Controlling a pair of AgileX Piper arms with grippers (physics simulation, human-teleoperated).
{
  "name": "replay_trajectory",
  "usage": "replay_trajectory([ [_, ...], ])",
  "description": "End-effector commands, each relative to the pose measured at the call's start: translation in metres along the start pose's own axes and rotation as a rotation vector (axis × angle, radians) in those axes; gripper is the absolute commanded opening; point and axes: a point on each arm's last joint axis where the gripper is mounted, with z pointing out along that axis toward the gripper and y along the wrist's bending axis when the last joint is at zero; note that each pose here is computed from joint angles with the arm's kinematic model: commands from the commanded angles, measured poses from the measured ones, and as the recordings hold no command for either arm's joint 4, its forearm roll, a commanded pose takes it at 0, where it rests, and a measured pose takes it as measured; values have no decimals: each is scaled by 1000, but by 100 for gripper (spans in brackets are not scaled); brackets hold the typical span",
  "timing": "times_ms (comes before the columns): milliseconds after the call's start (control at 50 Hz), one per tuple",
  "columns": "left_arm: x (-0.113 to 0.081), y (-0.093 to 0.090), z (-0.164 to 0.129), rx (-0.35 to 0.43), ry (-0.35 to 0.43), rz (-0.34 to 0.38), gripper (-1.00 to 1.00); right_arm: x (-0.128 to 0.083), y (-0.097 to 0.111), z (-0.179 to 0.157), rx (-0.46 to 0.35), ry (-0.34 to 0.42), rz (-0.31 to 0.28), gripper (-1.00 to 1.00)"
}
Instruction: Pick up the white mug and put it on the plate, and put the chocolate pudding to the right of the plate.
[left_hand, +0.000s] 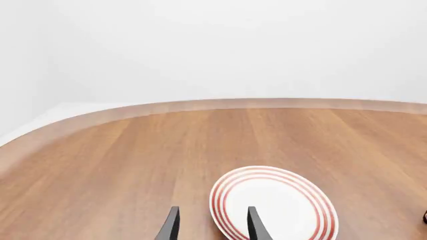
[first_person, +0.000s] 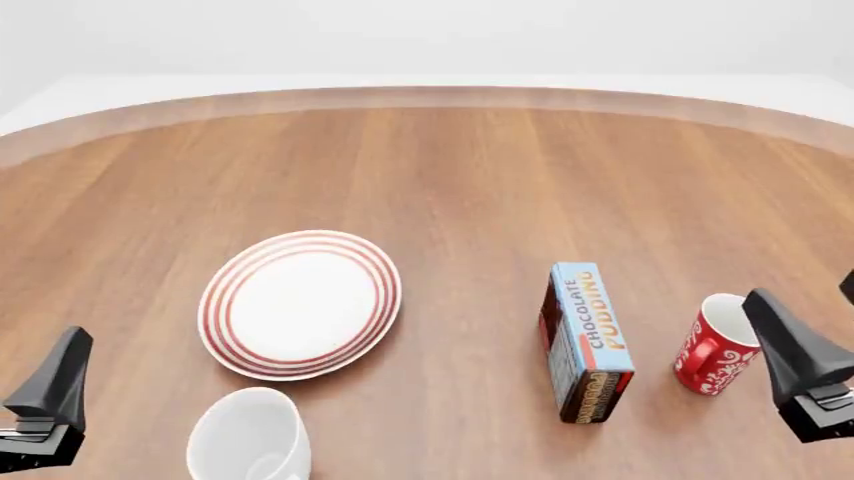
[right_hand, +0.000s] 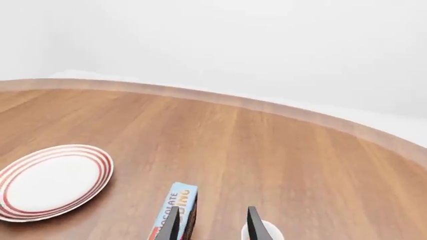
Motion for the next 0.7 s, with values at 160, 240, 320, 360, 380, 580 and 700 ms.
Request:
replay_trajectory([
  [160, 0, 0, 0, 0, 0, 0, 100, -18, 3, 6, -63, 38, -41, 100],
  [240, 0, 0, 0, 0, 0, 0, 100, -26, 4, 6, -96, 48, -61, 100],
  [320, 0, 0, 0, 0, 0, 0, 100, -26, 6, 9, -120, 68, -76, 100],
  [360, 0, 0, 0, 0, 0, 0, 100, -28, 7, 10, -126, 71, -79, 100],
  [380, 0, 0, 0, 0, 0, 0, 100, -29, 7, 11, -131, 75, -84, 100],
  [580, 0, 0, 0, 0, 0, 0, 100, -44, 8, 13, -163, 88, -123, 100],
  [700, 0, 0, 0, 0, 0, 0, 100, -50, 10, 20, -182, 98, -143, 100],
])
